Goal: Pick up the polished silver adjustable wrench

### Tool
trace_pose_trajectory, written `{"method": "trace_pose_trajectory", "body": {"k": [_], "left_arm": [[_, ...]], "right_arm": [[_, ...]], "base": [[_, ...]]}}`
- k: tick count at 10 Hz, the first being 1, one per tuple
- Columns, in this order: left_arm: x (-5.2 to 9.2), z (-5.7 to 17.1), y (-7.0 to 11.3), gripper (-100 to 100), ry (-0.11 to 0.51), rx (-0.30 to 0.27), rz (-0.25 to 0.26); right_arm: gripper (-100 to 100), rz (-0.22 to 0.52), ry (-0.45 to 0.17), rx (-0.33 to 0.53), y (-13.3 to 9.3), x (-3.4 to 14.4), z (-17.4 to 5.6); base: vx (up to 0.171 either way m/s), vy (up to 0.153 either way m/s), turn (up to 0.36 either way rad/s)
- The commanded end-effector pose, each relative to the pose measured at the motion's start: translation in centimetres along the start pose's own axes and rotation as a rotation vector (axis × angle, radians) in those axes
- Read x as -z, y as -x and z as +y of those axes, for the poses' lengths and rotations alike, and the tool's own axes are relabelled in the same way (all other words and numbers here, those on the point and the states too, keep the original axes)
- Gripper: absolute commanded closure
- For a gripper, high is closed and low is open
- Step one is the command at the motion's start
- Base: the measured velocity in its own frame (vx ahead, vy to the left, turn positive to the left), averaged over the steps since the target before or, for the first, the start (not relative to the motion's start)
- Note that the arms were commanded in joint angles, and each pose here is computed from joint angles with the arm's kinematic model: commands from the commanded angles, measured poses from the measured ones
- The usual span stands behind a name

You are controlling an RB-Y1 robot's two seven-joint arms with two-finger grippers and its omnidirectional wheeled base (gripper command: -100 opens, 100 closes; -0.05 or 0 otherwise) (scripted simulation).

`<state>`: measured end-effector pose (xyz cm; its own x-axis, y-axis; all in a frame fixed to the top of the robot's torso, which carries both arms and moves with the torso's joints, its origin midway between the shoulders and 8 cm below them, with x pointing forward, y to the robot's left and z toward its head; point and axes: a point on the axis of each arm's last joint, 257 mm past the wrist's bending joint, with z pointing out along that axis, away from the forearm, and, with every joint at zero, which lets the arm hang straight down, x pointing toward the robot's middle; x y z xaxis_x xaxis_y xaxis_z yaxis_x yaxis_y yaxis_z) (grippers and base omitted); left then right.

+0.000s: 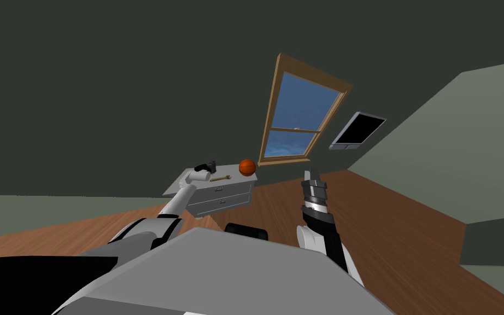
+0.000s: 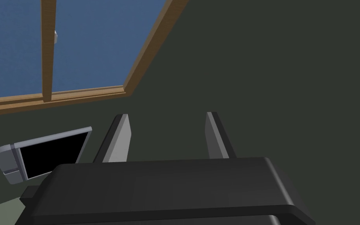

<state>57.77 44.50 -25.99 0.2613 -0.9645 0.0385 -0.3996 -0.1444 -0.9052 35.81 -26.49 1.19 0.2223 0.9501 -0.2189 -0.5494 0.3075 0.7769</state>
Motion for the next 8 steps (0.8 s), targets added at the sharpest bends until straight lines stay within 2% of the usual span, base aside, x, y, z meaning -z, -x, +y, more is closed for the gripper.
{"method": "trace_pose_trajectory", "body": {"k": [1, 2, 4, 5, 6, 7, 8], "left_arm": [[0.0, 1.0, 0.3, -100, 0.034, 0.003, -0.007], [-0.6, 2.1, 0.6, -100, 0.09, 0.02, -0.012], [-1.1, 3.7, 1.1, -100, 0.159, 0.037, -0.02], [-1.1, 4.9, 1.4, -100, 0.196, 0.039, -0.029], [-1.1, 4.9, 1.4, -100, 0.196, 0.039, -0.029], [-1.3, 6.3, 1.9, -100, 0.259, 0.055, -0.035], [-1.2, 6.9, 2.0, -100, 0.276, 0.056, -0.039]], "right_arm": [[0, 0.0, 0.0, 0.0, 0.0, 0.0, 0.0], [0, 0.0, 0.0, 0.0, 0.0, 0.0, 0.0], [0, 0.0, 0.0, 0.0, 0.0, 0.0, 0.0], [0, 0.0, 0.0, 0.0, 0.0, 0.0, 0.0], [0, 0.0, 0.0, 0.0, 0.0, 0.0, 0.0], [0, 0.0, 0.0, 0.0, 0.0, 0.0, 0.0], [0, 0.0, 0.0, 0.0, 0.0, 0.0, 0.0]], "base": [[0.0, 0.0, 0.0], [0.012, -0.003, -0.057], [0.02, -0.002, -0.073], [0.025, 0.003, -0.035], [0.011, 0.001, 0.014], [0.021, -0.001, -0.065], [0.021, 0.001, -0.049]]}}
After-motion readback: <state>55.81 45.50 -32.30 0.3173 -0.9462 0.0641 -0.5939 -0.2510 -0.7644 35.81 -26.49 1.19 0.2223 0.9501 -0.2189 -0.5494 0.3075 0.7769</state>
